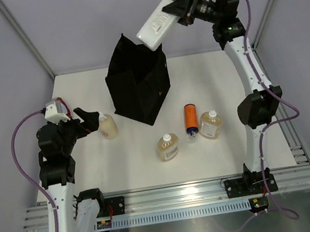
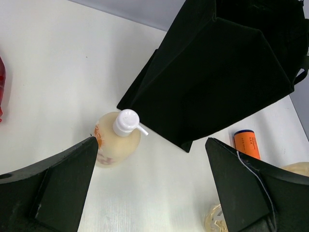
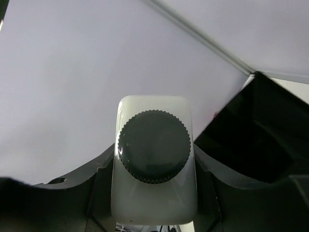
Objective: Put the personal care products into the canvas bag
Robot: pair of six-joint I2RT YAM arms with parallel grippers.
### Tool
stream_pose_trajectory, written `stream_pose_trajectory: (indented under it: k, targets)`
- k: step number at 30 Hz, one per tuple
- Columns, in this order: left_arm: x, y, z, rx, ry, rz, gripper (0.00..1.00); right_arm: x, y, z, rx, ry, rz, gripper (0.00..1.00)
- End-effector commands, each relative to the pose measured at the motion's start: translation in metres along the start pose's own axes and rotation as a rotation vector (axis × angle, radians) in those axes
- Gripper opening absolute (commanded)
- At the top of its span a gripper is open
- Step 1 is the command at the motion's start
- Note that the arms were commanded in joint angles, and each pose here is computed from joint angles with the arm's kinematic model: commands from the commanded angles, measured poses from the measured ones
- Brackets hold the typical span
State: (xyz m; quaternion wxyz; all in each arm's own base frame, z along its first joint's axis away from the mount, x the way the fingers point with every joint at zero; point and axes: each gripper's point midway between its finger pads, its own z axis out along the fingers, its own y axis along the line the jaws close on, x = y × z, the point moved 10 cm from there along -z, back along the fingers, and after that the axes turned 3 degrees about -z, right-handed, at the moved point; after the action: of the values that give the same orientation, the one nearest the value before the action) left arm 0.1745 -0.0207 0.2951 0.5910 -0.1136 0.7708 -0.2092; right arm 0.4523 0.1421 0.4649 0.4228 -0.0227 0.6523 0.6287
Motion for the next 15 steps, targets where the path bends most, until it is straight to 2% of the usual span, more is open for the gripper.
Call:
stream_pose_trajectory:
  k: [1, 4, 9, 12, 15]
  targets:
    - [-0.01, -0.006, -0.003, 0.023, -0.035, -0.006, 0.99, 0.021, 0.019, 0.042, -0.038, -0.01, -0.091, 0.0]
    - [-0.009, -0.007, -0.005, 0.031, -0.036, -0.019, 0.99, 0.037, 0.002, 0.068, 0.03, -0.022, -0.161, 0.0]
    - [0.0, -0.004, -0.006, 0.022, -0.014, -0.038, 0.99, 0.053, -0.029, 0.078, 0.138, 0.025, -0.277, 0.0]
    - [0.009, 0.0, -0.004, 0.008, 0.005, -0.055, 0.99, 0.054, -0.044, 0.077, 0.219, 0.041, -0.39, 0.0]
    - [0.013, 0.003, -0.001, -0.008, 0.019, -0.076, 0.99, 0.05, -0.041, 0.077, 0.259, 0.023, -0.579, 0.0]
